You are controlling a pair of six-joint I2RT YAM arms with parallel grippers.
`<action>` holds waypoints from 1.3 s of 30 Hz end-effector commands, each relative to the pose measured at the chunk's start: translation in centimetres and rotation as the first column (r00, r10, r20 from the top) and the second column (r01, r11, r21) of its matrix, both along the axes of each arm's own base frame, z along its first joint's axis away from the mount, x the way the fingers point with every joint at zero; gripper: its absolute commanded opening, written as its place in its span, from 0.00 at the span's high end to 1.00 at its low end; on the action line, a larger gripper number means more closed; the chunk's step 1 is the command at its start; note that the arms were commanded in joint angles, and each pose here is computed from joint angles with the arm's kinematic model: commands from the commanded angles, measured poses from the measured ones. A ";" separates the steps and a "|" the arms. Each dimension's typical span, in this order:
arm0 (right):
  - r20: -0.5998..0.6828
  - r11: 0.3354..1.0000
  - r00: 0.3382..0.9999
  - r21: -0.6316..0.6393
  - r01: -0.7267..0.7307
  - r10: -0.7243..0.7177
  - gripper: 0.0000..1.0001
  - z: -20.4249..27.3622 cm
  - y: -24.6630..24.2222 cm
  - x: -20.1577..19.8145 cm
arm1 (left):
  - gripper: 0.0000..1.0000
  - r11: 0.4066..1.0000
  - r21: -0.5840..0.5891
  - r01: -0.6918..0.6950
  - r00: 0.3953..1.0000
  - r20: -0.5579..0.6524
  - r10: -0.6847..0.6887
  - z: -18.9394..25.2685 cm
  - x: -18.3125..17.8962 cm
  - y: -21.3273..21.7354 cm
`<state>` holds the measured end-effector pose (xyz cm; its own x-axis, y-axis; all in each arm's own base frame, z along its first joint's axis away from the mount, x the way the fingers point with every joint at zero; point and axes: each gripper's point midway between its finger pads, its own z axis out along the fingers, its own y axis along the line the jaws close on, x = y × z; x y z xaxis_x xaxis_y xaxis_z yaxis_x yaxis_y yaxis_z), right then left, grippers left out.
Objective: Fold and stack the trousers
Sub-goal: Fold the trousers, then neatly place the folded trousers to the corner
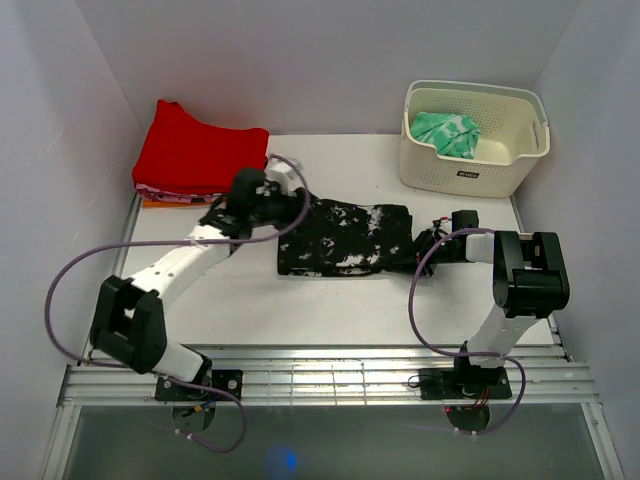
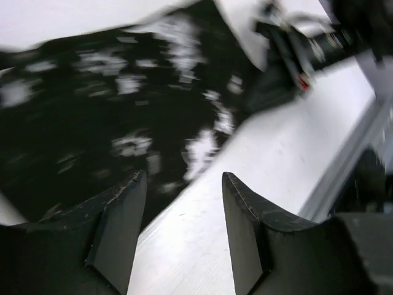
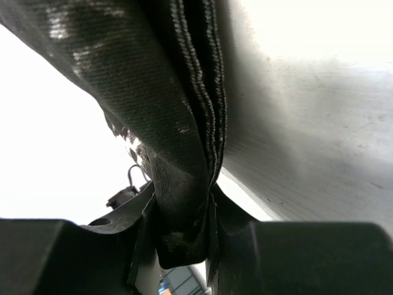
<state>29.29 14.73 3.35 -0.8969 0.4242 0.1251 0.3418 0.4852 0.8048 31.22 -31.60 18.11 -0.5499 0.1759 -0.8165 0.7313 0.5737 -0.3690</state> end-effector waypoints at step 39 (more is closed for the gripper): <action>0.140 0.971 0.981 -0.215 -0.104 0.136 0.92 -0.6 1.5 -0.8 | 0.47 0.786 0.230 -0.574 0.542 -0.613 0.575 -18.4 0.6 14.7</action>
<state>28.43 15.95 3.47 -0.9349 0.3440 -0.0875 0.1676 0.6451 0.7455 32.47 -18.18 3.02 -0.8921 -0.3813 -0.2423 -0.1123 0.7066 -0.6986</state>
